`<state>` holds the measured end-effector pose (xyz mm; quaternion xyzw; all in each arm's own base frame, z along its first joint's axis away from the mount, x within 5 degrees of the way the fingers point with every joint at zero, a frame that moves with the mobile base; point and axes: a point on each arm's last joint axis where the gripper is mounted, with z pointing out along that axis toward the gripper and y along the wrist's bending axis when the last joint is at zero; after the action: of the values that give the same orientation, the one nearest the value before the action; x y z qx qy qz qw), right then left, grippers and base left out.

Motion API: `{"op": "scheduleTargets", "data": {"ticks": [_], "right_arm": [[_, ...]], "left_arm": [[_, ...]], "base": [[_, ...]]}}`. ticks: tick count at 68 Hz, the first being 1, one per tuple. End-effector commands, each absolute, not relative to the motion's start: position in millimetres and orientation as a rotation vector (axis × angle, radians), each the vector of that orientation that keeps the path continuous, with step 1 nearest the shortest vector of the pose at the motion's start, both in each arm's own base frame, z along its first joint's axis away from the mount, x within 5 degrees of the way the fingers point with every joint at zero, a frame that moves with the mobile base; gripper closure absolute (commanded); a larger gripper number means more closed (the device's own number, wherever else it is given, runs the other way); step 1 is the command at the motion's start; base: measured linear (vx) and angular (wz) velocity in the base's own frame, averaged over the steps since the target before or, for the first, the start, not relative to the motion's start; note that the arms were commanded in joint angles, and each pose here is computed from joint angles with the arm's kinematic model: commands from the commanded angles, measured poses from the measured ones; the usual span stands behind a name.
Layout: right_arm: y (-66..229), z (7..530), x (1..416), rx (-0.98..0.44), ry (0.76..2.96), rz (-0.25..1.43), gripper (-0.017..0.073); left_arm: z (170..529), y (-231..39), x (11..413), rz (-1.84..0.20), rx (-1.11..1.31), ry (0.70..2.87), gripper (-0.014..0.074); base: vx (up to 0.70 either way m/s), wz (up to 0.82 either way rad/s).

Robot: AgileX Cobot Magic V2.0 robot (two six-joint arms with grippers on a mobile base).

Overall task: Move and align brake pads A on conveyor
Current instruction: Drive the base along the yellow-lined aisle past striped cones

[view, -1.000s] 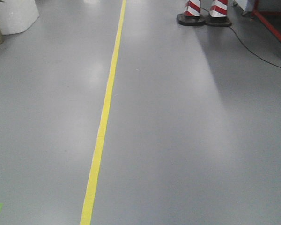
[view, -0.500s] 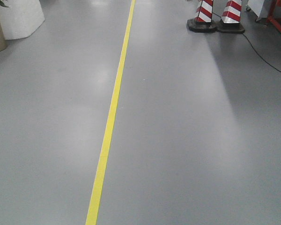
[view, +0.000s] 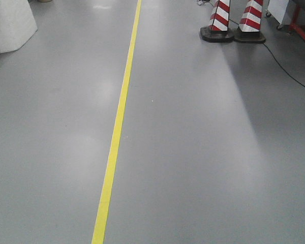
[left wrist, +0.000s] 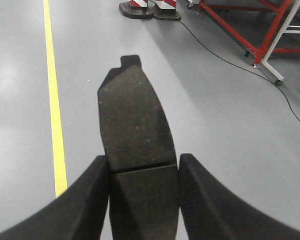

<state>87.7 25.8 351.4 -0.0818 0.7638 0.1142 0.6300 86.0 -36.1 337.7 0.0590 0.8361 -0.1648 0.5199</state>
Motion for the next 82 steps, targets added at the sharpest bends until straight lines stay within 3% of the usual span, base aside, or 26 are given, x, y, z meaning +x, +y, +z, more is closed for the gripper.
{"op": "scheduleTargets", "data": {"ticks": [1, 82], "right_arm": [[25.5, 369.8, 87.9, -0.177, 1.624, 0.267, 0.0499], [25.5, 369.8, 87.9, -0.177, 1.624, 0.267, 0.0499]], "left_arm": [[353.7, -38.4, 87.1, -0.44, 0.15, 1.893, 0.0469], [353.7, -38.4, 87.1, -0.44, 0.15, 1.893, 0.0469]], "base": [[0.5, -0.04], [0.56, -0.04]]}}
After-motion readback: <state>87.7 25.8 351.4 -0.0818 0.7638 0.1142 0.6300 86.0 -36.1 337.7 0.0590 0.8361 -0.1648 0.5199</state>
